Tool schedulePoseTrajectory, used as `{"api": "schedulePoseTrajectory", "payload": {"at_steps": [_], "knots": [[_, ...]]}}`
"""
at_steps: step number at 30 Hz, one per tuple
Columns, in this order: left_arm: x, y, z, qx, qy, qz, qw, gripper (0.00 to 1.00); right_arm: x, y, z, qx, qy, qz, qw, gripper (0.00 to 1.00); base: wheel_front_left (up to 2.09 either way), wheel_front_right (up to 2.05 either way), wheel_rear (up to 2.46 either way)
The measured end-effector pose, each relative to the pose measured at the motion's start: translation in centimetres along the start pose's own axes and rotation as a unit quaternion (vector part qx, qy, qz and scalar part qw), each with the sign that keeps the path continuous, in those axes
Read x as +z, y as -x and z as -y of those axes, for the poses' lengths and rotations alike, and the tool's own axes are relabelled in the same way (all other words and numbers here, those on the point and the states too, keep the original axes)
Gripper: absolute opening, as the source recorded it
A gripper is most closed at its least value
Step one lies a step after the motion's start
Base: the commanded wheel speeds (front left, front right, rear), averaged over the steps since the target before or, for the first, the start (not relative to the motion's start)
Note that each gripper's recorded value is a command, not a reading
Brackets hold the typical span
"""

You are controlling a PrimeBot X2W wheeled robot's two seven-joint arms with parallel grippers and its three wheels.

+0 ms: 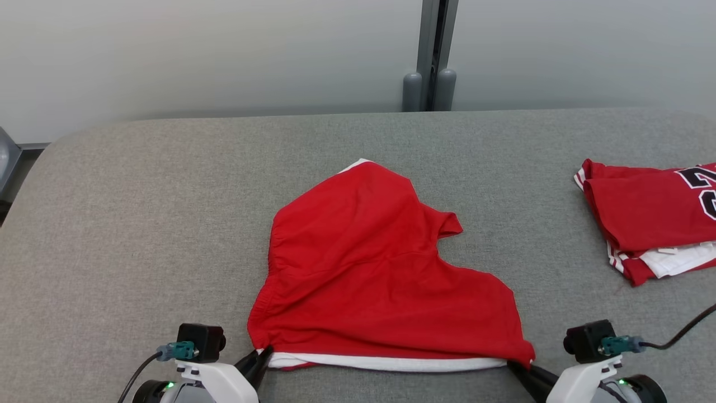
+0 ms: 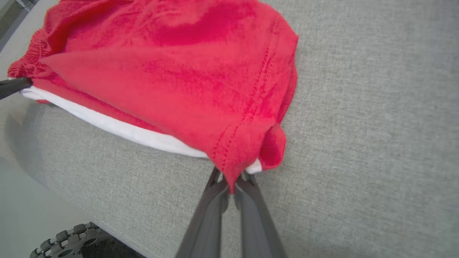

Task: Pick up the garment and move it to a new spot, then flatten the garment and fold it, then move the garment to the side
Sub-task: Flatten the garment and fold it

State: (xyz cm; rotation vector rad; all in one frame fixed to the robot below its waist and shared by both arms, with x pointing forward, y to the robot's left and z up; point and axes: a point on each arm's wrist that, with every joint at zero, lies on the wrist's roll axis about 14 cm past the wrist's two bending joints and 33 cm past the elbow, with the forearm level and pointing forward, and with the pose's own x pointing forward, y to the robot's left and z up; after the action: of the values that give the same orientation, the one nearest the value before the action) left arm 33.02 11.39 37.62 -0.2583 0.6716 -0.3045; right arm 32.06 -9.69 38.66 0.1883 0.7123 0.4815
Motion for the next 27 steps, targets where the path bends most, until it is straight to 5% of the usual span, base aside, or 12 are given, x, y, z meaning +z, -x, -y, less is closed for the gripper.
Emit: {"api": "schedulePoseTrajectory", "payload": {"at_steps": [11, 27], "knots": [[5.6, 0.7, 0.8, -0.022, -0.052, 0.061, 0.997, 0.0, 8.0, 1.2, -0.4, 0.01, 0.044, 0.125, 0.991, 0.0, 0.0, 0.0, 0.0], [28.0, -7.7, 0.1, -0.025, -0.211, 0.129, 0.968, 0.0, 28.5, -4.8, 2.5, 0.036, 0.131, 0.279, 0.951, 0.0, 0.0, 0.0, 0.0]]}}
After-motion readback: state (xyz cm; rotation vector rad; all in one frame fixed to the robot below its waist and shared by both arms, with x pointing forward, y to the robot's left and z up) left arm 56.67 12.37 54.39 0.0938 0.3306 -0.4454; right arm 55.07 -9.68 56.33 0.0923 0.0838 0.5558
